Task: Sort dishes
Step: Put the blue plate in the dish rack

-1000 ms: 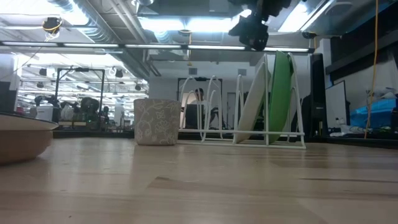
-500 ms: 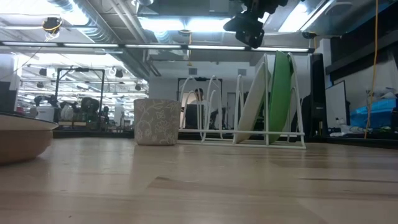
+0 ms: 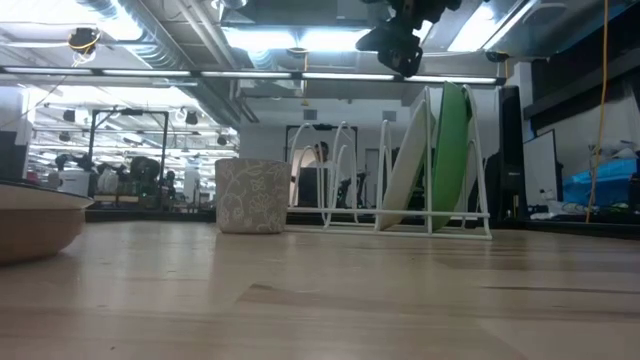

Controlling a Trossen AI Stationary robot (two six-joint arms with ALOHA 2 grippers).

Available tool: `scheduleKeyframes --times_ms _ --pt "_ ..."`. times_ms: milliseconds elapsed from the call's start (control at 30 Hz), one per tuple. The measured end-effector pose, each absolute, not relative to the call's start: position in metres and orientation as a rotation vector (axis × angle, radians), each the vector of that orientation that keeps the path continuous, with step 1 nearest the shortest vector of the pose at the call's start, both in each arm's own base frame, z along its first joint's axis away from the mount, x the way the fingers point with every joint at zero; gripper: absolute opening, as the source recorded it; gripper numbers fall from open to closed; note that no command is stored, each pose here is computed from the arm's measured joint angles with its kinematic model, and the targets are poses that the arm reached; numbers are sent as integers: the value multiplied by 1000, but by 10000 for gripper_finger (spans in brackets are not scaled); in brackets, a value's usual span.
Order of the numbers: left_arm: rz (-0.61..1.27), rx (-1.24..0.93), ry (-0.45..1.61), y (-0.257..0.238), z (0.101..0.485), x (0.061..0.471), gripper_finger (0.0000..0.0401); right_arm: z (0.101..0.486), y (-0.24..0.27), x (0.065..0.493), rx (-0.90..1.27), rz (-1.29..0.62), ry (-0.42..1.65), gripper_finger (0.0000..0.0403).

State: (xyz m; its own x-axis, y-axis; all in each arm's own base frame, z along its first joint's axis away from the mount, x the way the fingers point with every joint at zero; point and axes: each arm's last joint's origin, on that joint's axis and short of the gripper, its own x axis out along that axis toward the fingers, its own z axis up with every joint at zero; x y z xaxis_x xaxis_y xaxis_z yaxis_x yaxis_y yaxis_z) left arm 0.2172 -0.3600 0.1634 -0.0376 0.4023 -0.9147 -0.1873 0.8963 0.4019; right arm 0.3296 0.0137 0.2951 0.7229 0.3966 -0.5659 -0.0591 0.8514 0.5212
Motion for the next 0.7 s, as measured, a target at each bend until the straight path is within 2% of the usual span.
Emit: scheduleKeyframes --times_ms 233,400,533,700 --pt "554 203 1562 -346 147 221 208 295 13 330 493 246 722 227" --pt "543 210 1586 -341 147 227 200 295 13 330 493 247 723 227" --pt "507 230 1610 -340 149 231 162 295 13 330 493 246 722 227" --pt "474 243 1638 -341 149 231 94 295 13 330 493 246 723 227"
